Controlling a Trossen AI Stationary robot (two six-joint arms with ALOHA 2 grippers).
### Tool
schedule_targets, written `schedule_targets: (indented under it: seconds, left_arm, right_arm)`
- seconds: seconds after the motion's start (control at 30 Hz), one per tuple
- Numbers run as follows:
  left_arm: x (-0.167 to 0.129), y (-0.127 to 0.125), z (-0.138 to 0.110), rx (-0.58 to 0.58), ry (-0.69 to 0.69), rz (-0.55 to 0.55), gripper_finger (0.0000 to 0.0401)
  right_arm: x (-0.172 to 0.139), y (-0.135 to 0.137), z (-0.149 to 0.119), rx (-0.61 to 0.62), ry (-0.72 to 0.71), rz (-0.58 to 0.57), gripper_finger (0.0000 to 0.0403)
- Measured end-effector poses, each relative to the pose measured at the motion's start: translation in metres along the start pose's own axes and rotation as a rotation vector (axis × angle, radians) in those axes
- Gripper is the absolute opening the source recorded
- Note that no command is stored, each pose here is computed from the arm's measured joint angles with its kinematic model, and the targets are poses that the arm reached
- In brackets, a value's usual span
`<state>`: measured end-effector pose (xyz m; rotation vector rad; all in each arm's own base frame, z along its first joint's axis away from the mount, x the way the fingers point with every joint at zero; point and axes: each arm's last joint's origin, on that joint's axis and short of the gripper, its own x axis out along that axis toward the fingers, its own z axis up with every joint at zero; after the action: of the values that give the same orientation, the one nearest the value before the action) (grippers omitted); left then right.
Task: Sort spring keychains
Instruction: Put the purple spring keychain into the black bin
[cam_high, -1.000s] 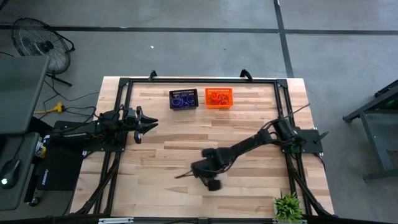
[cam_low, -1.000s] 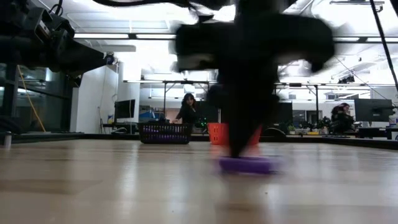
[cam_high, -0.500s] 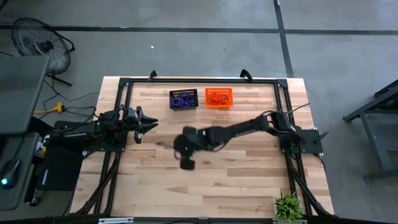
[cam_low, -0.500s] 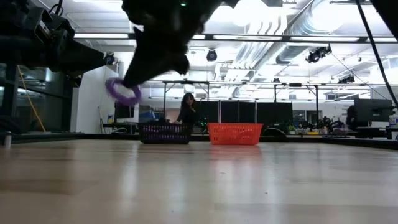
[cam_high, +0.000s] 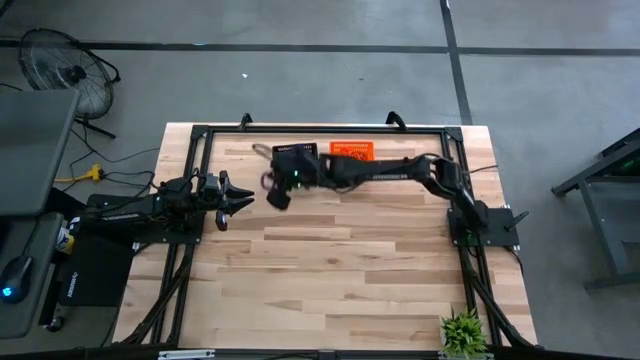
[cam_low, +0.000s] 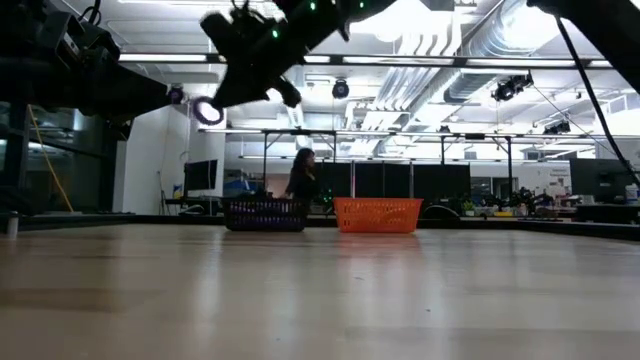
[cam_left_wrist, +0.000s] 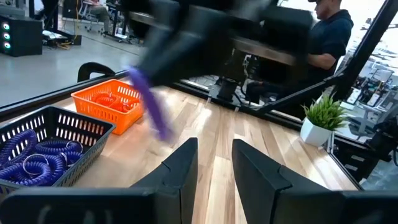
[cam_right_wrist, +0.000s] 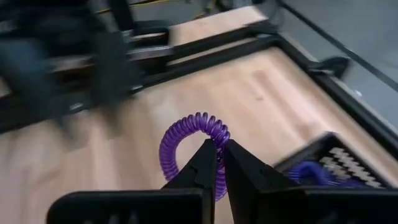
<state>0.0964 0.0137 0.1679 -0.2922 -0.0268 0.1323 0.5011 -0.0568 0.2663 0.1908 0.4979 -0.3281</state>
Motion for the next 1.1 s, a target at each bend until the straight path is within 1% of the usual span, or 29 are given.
schedule_targets:
  seconds: [0.3, 0.4, 0.5, 0.67, 0.8, 0.93, 1.1]
  left_arm:
    - [0.0, 0.0, 0.0, 0.0, 0.0, 0.0, 0.0099]
    - [0.0, 0.0, 0.0, 0.0, 0.0, 0.0, 0.0099]
    - [0.0, 0.0, 0.0, 0.0, 0.0, 0.0, 0.0099]
    - [0.0, 0.0, 0.0, 0.0, 0.0, 0.0, 0.0099]
    - [0.0, 0.0, 0.0, 0.0, 0.0, 0.0, 0.0099]
    - [0.0, 0.0, 0.0, 0.0, 0.0, 0.0, 0.0099]
    - [0.0, 0.0, 0.0, 0.0, 0.0, 0.0, 0.0099]
  right_arm:
    - [0.007, -0.074, 0.011, 0.165, -0.014, -0.183, 0.0015]
    - [0.008, -0.094, 0.012, 0.185, -0.009, -0.234, 0.0015]
    - [0.007, -0.109, 0.011, 0.221, 0.013, -0.256, 0.0015]
    - [0.005, -0.119, 0.005, 0.235, 0.079, -0.31, 0.0016]
    - [0.003, -0.125, -0.004, 0.289, 0.16, -0.371, 0.0014]
    - [0.003, -0.13, -0.005, 0.336, 0.164, -0.386, 0.0015]
    - [0.005, -0.134, -0.008, 0.437, 0.158, -0.399, 0.0017]
